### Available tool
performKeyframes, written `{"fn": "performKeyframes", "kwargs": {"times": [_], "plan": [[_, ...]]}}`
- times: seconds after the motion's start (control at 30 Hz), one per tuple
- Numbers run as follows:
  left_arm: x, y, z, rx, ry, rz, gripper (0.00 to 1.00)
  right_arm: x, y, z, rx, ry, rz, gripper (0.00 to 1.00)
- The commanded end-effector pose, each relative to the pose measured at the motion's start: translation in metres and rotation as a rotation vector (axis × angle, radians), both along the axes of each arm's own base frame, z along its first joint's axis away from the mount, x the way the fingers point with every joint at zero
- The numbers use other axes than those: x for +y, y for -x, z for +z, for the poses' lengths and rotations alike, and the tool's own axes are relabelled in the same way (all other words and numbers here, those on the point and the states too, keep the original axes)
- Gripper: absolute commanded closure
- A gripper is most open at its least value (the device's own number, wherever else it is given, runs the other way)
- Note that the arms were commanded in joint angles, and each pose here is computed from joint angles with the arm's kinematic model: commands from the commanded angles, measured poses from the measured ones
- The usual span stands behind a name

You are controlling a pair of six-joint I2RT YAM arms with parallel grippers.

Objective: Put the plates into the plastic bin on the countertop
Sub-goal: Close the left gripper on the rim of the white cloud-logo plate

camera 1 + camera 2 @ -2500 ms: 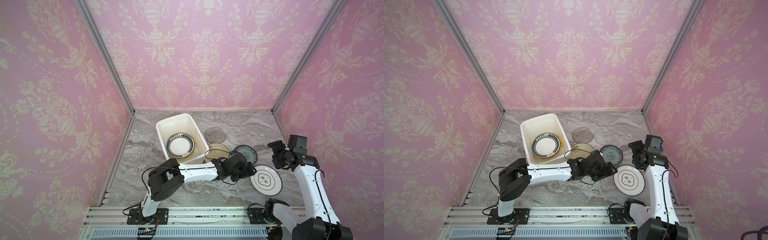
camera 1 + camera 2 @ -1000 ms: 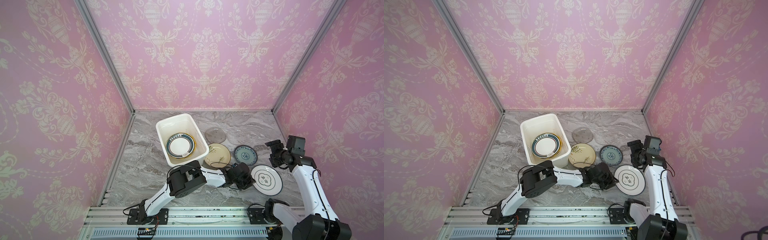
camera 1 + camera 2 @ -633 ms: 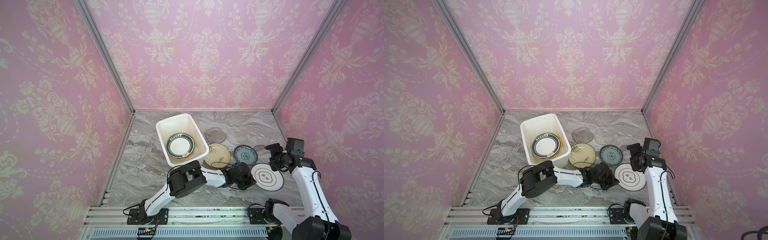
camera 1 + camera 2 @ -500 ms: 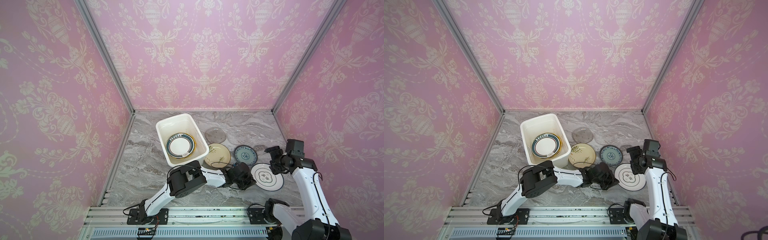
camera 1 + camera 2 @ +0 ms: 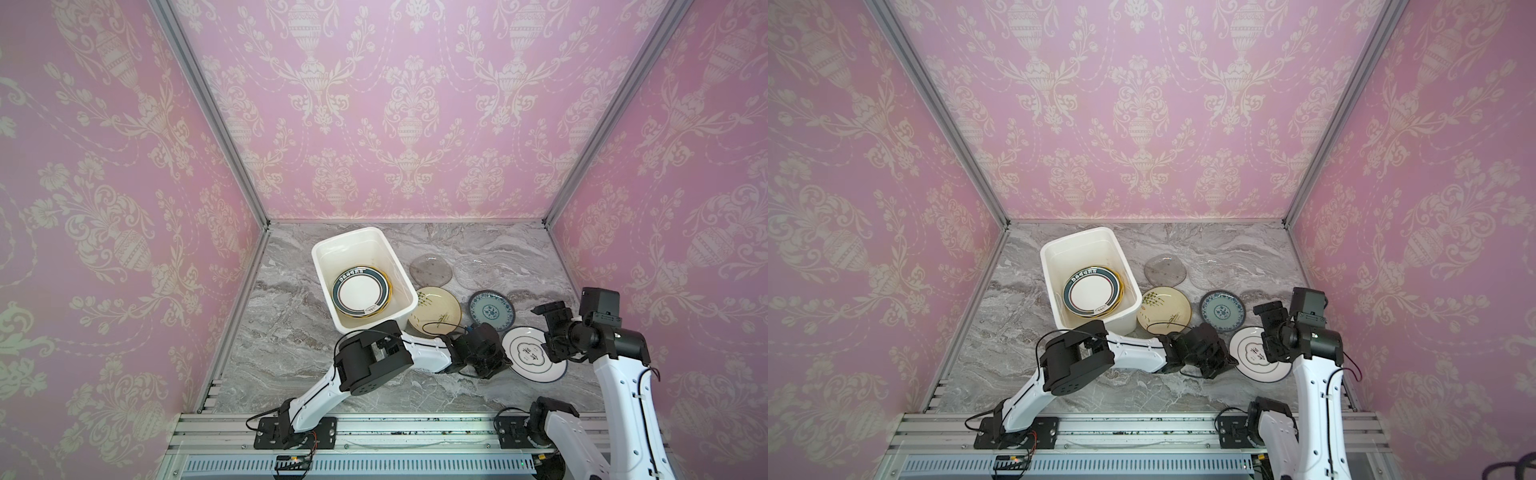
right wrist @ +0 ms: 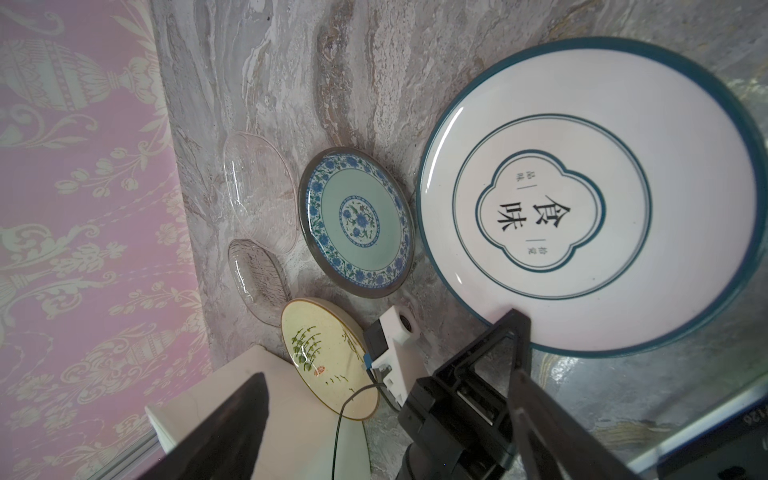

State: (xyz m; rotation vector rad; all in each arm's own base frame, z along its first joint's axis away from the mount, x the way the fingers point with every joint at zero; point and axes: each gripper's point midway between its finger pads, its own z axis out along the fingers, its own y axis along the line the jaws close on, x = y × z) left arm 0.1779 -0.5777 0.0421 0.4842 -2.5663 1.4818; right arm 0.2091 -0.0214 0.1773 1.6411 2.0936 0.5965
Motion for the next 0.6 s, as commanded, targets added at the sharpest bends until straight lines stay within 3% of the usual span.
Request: {"fn": "performKeyframes", "kwargs": {"times": [0.0,0.37,0.57], "plan": [[-0.013,-0.004,0.026,-0.054,0.069,-0.059,1.0,0.002,0.004,0.025,-0.048,0.023,0.025,0.09],[-0.037,-0.005,0.073,-0.156,0.197,-0.155,1.0,0.004,-0.017,0.092,-0.266,0.08,0.094,0.1],[-0.034,-0.021,0.112,-0.315,0.193,-0.21,1.0,0.021,-0.034,0.134,-0.441,0.024,0.167,0.1]]}}
